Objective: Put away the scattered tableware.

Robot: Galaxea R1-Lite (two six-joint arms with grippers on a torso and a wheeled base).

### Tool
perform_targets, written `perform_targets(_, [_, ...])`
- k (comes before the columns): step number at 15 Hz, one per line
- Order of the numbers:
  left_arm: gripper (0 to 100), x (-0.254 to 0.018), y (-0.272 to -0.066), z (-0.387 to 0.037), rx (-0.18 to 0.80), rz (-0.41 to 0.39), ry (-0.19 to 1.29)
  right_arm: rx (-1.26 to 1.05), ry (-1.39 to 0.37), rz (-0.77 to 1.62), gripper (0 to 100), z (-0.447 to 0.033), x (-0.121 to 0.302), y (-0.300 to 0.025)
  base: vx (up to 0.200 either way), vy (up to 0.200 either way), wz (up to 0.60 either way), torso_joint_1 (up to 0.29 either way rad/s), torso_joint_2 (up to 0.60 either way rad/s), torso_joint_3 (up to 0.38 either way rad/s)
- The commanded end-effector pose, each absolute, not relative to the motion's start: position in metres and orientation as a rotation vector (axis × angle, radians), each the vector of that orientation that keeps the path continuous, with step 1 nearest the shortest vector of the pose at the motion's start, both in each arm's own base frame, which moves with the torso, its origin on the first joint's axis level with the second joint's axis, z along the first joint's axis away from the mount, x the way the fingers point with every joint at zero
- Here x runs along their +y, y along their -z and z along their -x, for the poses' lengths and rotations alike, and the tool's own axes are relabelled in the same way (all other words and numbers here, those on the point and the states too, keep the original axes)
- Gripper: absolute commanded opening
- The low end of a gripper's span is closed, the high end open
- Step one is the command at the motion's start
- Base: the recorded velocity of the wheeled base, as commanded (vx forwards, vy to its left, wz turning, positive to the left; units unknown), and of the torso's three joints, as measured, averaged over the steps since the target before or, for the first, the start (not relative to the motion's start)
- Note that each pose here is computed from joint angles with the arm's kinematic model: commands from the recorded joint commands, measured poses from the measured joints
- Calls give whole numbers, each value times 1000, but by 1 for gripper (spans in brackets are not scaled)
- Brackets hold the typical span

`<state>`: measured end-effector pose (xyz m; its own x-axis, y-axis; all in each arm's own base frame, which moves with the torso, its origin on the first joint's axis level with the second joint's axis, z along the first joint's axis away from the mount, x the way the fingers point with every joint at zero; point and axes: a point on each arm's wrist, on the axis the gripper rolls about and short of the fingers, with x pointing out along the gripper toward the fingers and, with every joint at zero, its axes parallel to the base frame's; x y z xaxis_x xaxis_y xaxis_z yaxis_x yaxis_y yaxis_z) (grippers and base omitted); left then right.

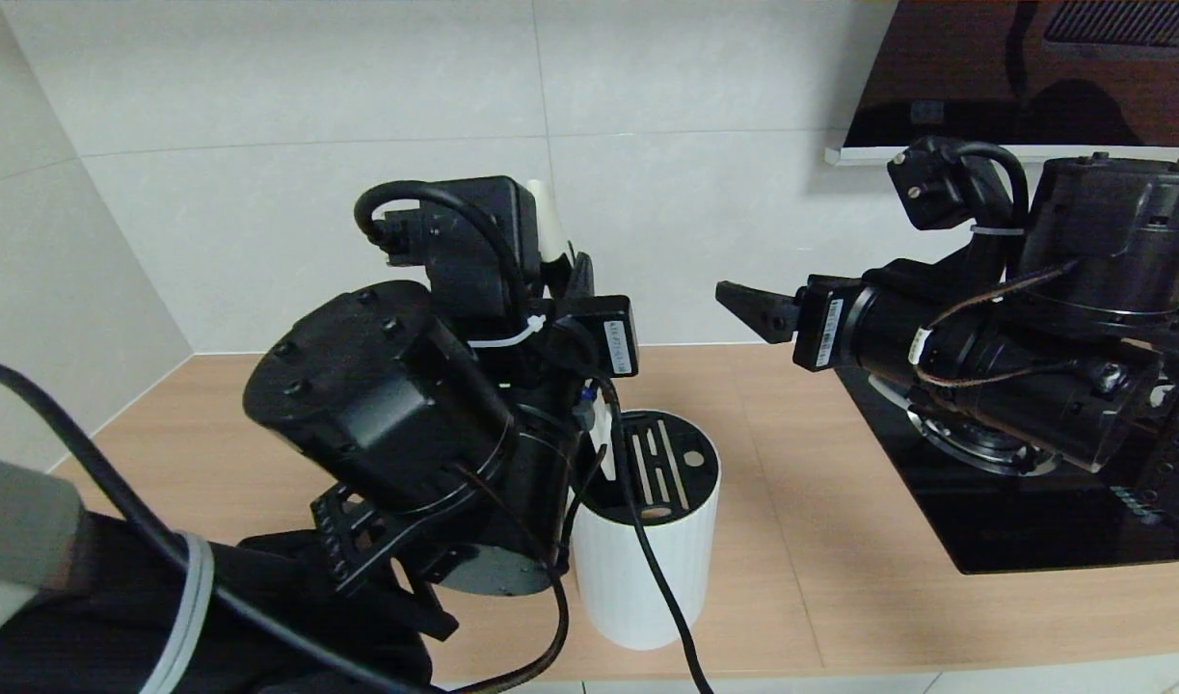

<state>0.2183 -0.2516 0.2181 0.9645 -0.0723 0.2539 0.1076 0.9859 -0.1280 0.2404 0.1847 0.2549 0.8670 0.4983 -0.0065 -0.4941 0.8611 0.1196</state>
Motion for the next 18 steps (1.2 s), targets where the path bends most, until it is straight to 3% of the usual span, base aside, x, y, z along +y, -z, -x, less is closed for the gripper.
perform_targets(1, [0,-255,-212,-220,-239,128,93,44,-520,-113,100,-241,185,-253,0,0,0,0,0,0])
perform_targets(10, [0,-265,-189,-229,-195,113,98,47,-520,-112,100,-242,186,-252,0,0,0,0,0,0])
perform_targets(18, [0,-275,-146,-237,-106,63,104,57,-519,-106,100,-244,187,-248,0,0,0,0,0,0])
